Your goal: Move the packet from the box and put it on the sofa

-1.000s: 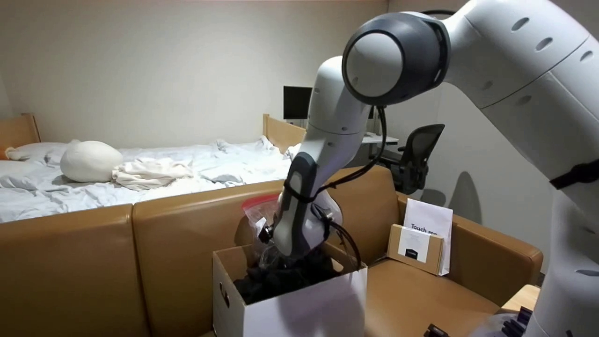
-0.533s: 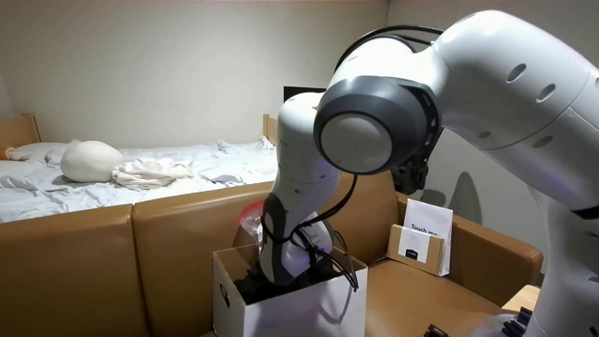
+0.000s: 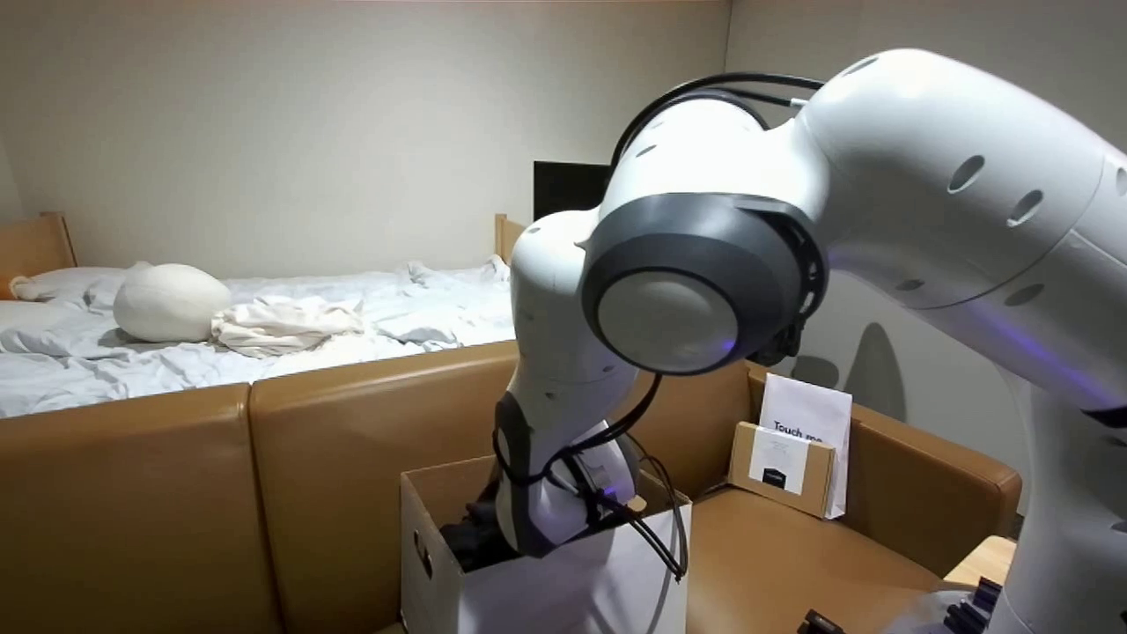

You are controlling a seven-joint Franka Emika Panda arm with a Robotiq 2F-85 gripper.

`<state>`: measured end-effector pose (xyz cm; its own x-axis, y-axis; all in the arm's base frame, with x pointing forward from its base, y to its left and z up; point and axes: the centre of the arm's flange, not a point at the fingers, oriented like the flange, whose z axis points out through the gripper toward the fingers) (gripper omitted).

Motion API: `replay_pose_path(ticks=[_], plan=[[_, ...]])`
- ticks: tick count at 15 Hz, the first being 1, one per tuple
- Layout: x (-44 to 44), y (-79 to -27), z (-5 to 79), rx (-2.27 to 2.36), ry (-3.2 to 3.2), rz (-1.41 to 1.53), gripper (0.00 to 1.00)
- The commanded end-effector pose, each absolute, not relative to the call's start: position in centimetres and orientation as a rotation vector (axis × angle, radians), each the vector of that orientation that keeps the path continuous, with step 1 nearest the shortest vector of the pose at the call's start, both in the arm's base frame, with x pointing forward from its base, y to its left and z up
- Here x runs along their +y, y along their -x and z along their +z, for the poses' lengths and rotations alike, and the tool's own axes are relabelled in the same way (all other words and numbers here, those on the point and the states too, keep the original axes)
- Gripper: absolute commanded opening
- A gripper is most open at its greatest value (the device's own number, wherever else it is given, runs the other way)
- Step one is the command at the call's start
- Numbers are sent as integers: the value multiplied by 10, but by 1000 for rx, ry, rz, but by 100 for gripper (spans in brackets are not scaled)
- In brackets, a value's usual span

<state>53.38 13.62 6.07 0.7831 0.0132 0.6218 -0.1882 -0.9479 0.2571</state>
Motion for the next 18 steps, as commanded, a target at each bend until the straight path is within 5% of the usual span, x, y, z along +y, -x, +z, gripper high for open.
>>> replay_pose_path(ticks=[1,11,18], plan=[[145,-532,71,-205,-2659,952,1],[141,-559,146,-383,-2848,657,1],[42,-609,222,-444,-2840,539,1]])
